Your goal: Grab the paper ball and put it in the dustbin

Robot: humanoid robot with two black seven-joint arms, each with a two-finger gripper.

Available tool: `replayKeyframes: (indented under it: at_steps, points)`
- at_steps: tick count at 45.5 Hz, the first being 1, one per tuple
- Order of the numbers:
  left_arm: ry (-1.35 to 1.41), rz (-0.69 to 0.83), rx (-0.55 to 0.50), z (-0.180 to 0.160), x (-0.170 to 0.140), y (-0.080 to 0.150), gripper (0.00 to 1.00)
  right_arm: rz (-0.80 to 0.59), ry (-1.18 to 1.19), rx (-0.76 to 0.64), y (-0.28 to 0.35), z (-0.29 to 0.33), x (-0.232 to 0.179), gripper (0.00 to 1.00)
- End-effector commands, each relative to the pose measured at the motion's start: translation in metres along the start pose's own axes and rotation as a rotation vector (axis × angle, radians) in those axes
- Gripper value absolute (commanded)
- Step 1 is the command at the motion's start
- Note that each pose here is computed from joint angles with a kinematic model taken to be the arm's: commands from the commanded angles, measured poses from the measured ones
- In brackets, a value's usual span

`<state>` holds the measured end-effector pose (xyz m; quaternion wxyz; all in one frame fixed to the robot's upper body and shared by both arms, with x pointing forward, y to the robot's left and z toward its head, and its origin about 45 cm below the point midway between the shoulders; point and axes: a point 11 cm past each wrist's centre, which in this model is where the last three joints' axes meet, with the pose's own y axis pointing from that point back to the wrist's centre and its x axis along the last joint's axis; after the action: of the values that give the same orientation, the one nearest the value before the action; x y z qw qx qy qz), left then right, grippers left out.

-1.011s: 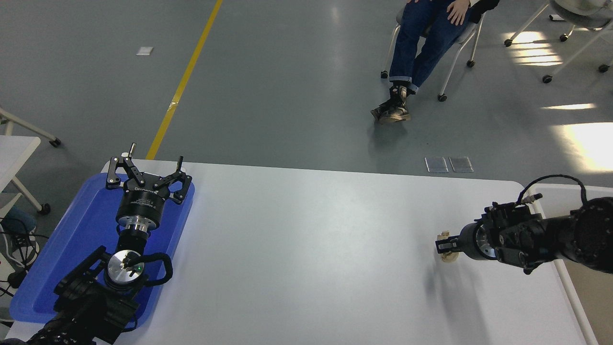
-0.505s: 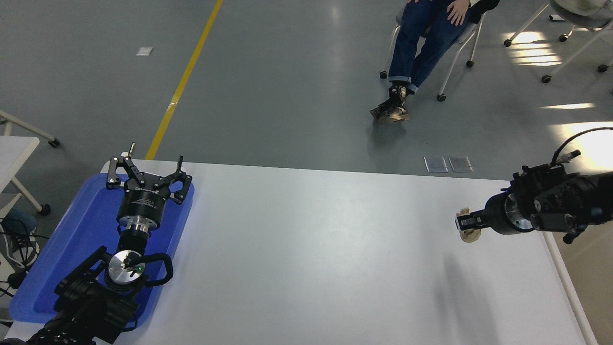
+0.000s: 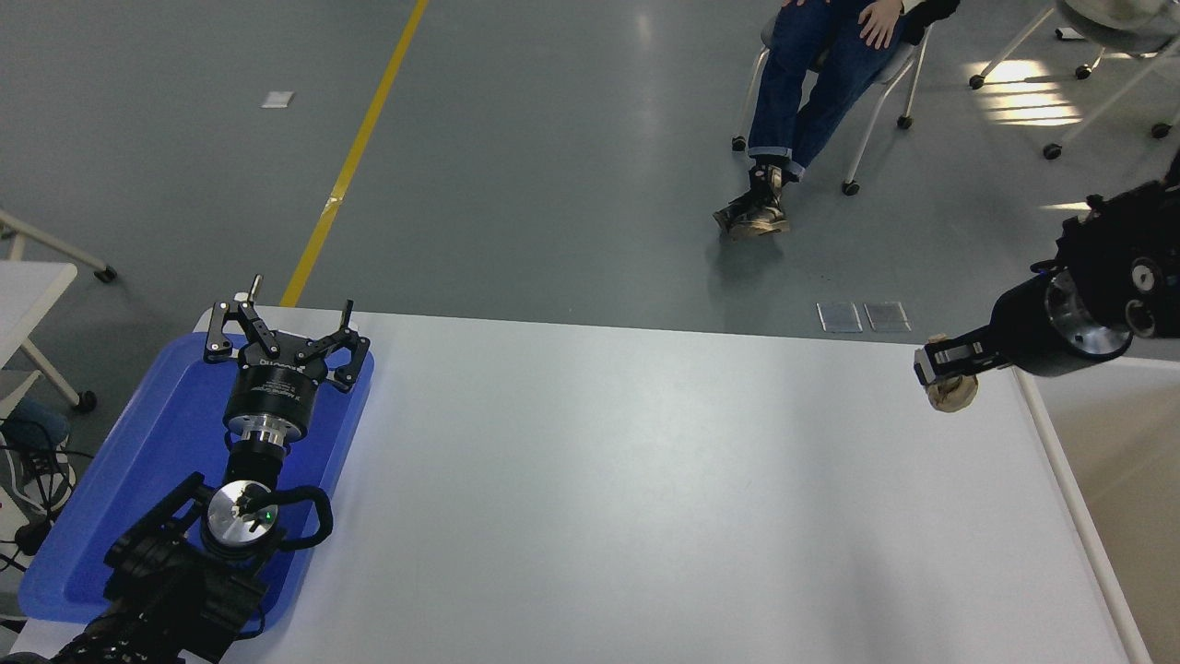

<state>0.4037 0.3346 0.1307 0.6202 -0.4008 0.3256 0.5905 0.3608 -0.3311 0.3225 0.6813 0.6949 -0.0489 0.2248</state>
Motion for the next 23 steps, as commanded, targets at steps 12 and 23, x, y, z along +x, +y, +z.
replayKeyframes:
  at_steps: [12,23]
  points:
    - [0.0,0.0,0.0,0.0,0.0,0.0,1.0,0.001,0.007,-0.031,0.043,-0.005,0.015,0.0]
    - [0.001,0.002,-0.002,0.0,0.001,0.001,1.0,-0.017,0.02,-0.049,0.043,-0.001,0.013,0.0]
